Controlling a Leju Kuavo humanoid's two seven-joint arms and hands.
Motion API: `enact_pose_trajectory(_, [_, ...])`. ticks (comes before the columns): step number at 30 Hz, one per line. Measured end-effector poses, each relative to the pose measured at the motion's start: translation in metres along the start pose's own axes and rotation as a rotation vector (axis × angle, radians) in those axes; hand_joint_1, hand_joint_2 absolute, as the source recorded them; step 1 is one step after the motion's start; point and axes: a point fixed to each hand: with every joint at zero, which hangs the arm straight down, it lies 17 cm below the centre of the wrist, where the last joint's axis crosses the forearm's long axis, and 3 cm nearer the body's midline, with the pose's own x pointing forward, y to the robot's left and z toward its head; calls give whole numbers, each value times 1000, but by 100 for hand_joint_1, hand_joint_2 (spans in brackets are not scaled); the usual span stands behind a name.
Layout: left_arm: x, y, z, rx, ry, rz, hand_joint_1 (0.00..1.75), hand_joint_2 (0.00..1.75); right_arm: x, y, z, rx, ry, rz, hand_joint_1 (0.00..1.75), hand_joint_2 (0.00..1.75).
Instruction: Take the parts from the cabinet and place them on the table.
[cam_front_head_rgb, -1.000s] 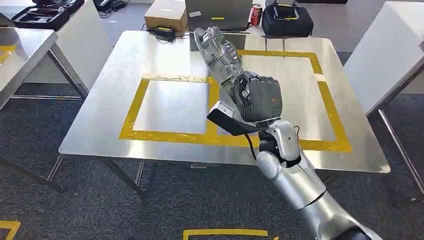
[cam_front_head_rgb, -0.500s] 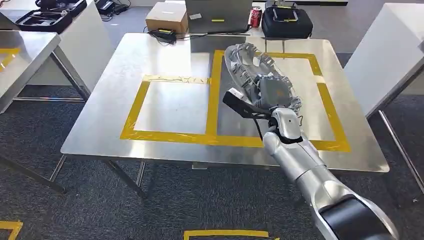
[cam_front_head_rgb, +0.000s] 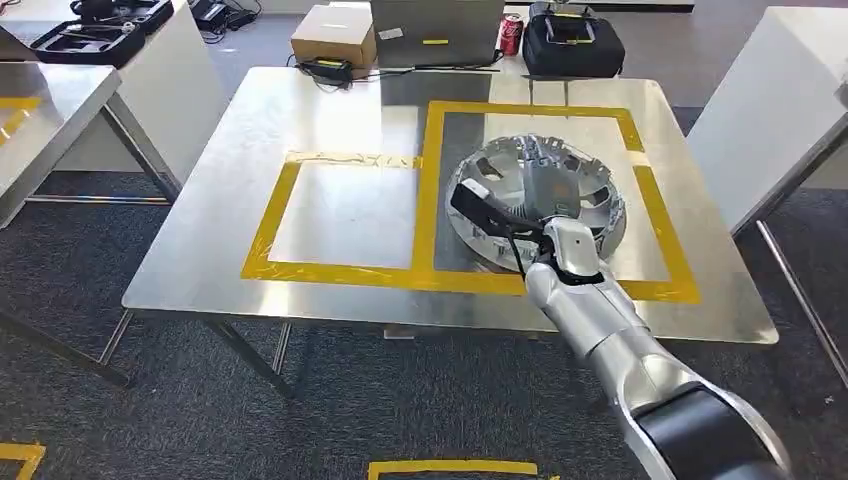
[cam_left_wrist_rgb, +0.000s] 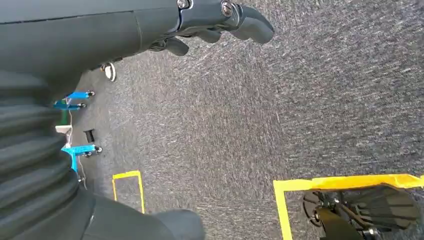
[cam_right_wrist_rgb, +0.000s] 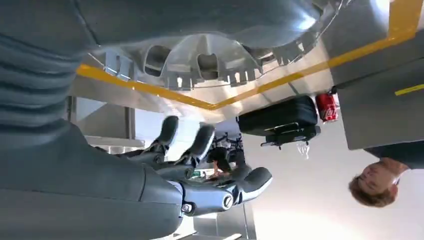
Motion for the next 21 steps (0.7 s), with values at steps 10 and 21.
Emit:
enact_pose_trajectory(10, [-2, -4, 0, -11, -4, 24, 0, 0, 46, -11, 1, -23, -178, -224, 0, 0])
enact_pose_trajectory(21, [-16, -14, 1, -36, 19, 29, 0, 0, 99, -141, 30, -284, -438, -636, 0, 0])
